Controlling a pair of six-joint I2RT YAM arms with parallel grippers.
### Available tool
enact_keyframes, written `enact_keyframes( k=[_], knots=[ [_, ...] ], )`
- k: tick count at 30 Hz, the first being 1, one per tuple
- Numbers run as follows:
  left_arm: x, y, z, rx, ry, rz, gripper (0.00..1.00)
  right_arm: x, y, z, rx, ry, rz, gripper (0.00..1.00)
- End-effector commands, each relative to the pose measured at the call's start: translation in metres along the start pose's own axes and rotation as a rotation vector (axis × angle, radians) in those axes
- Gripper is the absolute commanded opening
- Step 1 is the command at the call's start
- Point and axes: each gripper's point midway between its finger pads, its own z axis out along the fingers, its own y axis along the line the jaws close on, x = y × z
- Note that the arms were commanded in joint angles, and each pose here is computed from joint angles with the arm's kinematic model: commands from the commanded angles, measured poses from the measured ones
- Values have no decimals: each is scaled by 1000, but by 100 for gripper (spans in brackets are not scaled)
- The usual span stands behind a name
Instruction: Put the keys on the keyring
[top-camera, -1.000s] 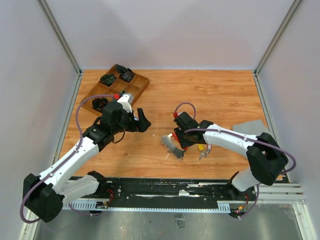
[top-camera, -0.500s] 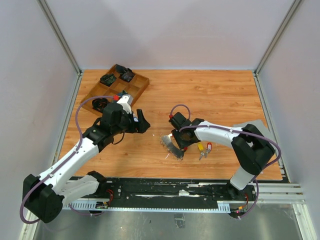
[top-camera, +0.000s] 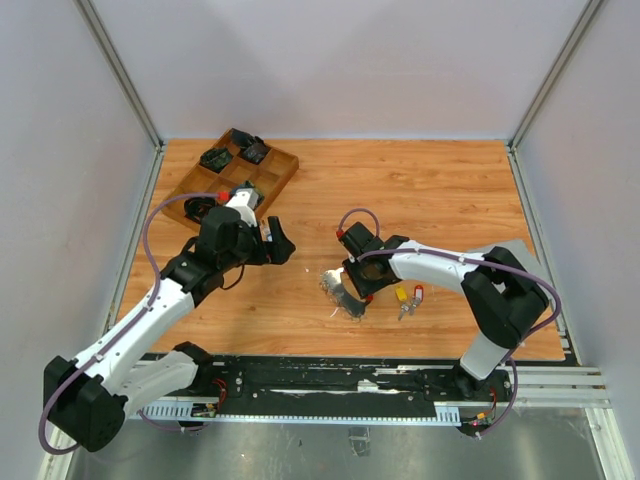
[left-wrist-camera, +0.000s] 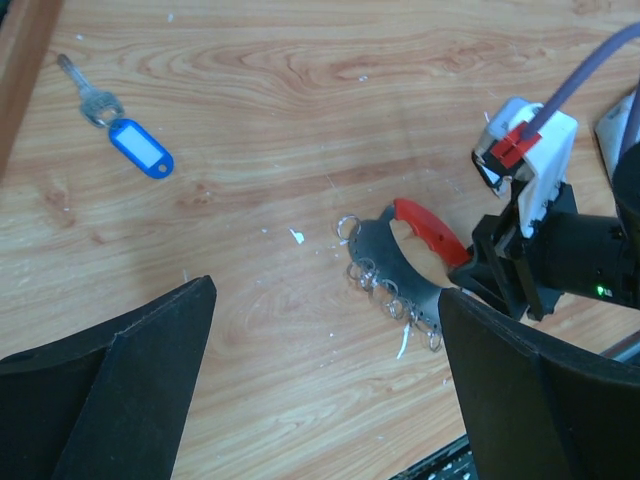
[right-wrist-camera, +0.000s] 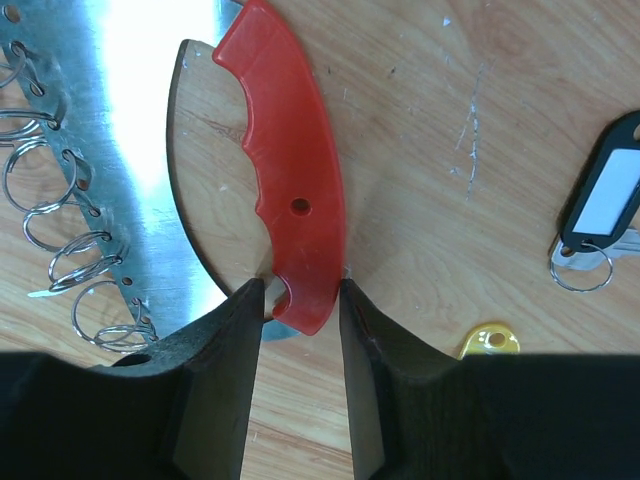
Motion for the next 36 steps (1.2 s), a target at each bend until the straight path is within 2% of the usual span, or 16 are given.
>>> enact_keyframes(
  k=[1, 4, 9, 14, 22, 27, 36],
  knots=[
    [-23, 8, -5, -45, -69, -48, 100, 49, -10, 14, 16, 156, 33, 37],
    [-21, 14, -2, -72, -60, -69, 100, 54, -13, 17, 24, 169, 45, 35],
    [-13, 10, 4, -33, -32, -72, 99, 57, -20, 18, 59, 172, 40, 27],
    [-8, 10, 14, -35, 8, -56, 98, 43, -18, 12, 39, 88, 10, 18],
    [17, -16, 39, 92, 75, -61, 85, 5, -9, -11, -9, -171, -48, 17],
    [32, -21, 49, 136, 86, -67, 83, -9, -5, -21, -42, -283, -52, 17],
    [58, -34, 71, 179, 188, -48, 76, -20, 1, -32, -77, -377, -52, 17]
  ],
)
